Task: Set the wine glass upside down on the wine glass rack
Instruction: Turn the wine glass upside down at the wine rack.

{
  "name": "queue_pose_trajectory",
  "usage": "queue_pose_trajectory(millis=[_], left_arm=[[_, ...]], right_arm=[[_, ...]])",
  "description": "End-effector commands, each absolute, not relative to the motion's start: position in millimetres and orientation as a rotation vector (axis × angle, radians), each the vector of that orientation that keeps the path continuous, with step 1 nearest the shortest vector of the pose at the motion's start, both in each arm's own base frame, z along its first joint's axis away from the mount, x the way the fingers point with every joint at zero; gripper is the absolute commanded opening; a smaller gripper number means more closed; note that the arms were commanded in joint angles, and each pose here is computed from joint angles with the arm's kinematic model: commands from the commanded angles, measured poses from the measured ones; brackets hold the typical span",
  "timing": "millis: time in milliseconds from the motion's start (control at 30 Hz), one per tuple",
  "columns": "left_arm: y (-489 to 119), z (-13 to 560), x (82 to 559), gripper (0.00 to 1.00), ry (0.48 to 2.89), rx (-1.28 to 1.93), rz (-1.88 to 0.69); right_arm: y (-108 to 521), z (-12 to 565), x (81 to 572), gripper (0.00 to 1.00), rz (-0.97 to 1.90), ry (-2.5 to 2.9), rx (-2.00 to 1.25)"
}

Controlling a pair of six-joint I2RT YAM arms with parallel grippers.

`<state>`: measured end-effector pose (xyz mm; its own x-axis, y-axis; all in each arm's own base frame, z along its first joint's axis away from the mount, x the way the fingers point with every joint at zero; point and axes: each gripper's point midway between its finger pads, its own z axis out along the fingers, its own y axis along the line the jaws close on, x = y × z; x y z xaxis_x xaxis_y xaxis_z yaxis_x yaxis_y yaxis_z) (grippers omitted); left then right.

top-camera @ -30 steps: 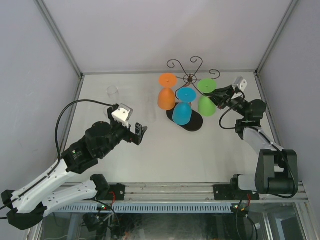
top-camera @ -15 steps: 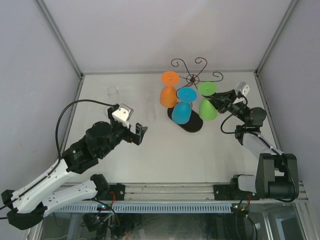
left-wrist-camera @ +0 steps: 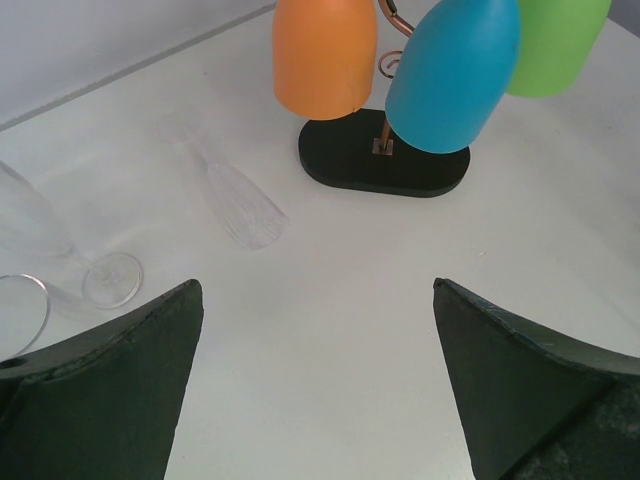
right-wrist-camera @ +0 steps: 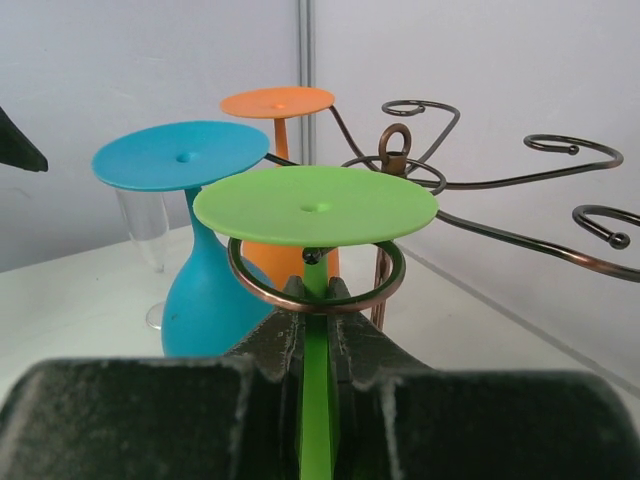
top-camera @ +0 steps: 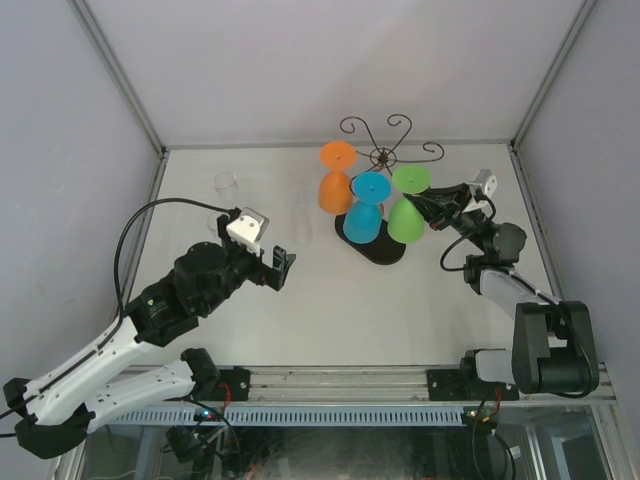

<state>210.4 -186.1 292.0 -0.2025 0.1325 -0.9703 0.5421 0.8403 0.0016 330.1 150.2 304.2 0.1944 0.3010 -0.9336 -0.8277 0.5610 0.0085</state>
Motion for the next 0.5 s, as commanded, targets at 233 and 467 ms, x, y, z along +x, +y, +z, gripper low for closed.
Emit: queue_pose_trajectory(millis=[233,467], left_arm=[[-186,289,213,1.00,1.754,0.524,-0.392],[-186,289,213,1.00,1.754,0.524,-0.391]], right_arm=[[147,322,313,0.00,0.824,1.043,-0.571],[137,319,312,0.00,0.793,1.052,-0.530]])
